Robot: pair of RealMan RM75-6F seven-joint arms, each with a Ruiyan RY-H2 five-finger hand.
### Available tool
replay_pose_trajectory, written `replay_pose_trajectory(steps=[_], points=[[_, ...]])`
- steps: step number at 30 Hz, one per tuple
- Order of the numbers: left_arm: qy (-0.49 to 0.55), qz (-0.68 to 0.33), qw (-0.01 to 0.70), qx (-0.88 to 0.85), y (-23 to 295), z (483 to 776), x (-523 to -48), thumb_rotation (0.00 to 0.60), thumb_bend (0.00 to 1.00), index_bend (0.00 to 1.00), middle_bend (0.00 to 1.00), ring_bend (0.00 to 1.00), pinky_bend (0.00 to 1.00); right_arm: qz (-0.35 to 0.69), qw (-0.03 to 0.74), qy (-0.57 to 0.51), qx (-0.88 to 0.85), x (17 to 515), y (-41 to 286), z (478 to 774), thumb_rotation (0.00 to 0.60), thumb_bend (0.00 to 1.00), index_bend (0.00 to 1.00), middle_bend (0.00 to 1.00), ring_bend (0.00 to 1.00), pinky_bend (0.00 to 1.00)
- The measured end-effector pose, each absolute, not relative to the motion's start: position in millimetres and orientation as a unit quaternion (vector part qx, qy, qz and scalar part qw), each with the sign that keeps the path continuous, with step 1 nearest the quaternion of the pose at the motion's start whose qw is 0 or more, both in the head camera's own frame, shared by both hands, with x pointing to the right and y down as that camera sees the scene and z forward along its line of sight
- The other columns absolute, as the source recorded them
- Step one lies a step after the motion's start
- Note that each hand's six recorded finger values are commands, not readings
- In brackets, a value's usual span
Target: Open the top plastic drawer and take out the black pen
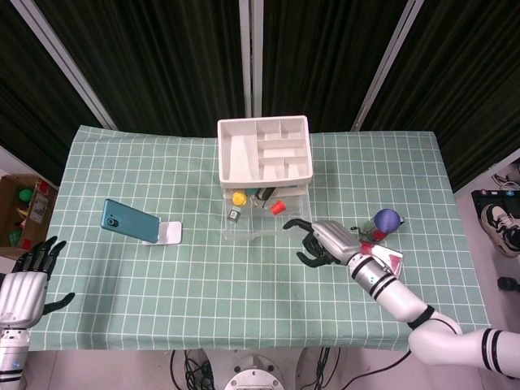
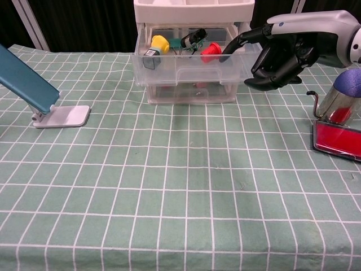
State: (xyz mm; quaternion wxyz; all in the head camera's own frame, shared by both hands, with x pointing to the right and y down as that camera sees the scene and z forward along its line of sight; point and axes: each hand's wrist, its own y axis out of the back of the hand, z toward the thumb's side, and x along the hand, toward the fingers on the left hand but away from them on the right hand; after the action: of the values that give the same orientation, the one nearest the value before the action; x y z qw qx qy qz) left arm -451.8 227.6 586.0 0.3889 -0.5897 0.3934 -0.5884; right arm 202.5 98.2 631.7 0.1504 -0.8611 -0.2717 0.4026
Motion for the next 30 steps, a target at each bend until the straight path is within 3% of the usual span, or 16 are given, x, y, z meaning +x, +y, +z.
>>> replay_pose_trajectory(steps=[3, 8, 17, 21, 30], points=[[0.395, -0.589, 0.389, -0.588, 229, 585, -453, 0.6, 0.0, 0.12, 0.07, 0.09, 0.2, 0.405, 0.178, -0.265, -0.857, 205, 97, 626, 0.6, 0.21, 0.01, 0.83, 0.75, 0.84], [0.399, -0.59, 0.39, -0.583, 230, 581, -456, 0.6, 0.0, 0.12, 0.07, 0.09, 0.2, 0.412, 0.228, -0.243, -0.848, 210, 93, 603, 0.6, 0.18, 0.0, 0.83, 0.76, 0.84], [0.408, -0.588, 0.39, -0.579, 237, 576, -455, 0.6, 0.0, 0.12, 0.07, 0.09, 0.2, 0.395, 0.352, -0.185, -0.828, 178, 61, 554, 0.6, 0.18, 0.25, 0.9, 0.85, 0.88], [0.411, -0.588, 0.39, -0.577, 239, 575, -456, 0.6, 0.0, 0.12, 0.07, 0.09, 0.2, 0.394, 0.42, -0.149, -0.804, 159, 49, 553, 0.6, 0.18, 0.33, 0.91, 0.86, 0.9], [0.414, -0.593, 0.385, -0.573, 240, 576, -460, 0.6, 0.0, 0.12, 0.07, 0.09, 0.2, 0.406, 0.581, -0.049, -0.703, 113, 33, 592, 0.6, 0.18, 0.34, 0.91, 0.88, 0.9]])
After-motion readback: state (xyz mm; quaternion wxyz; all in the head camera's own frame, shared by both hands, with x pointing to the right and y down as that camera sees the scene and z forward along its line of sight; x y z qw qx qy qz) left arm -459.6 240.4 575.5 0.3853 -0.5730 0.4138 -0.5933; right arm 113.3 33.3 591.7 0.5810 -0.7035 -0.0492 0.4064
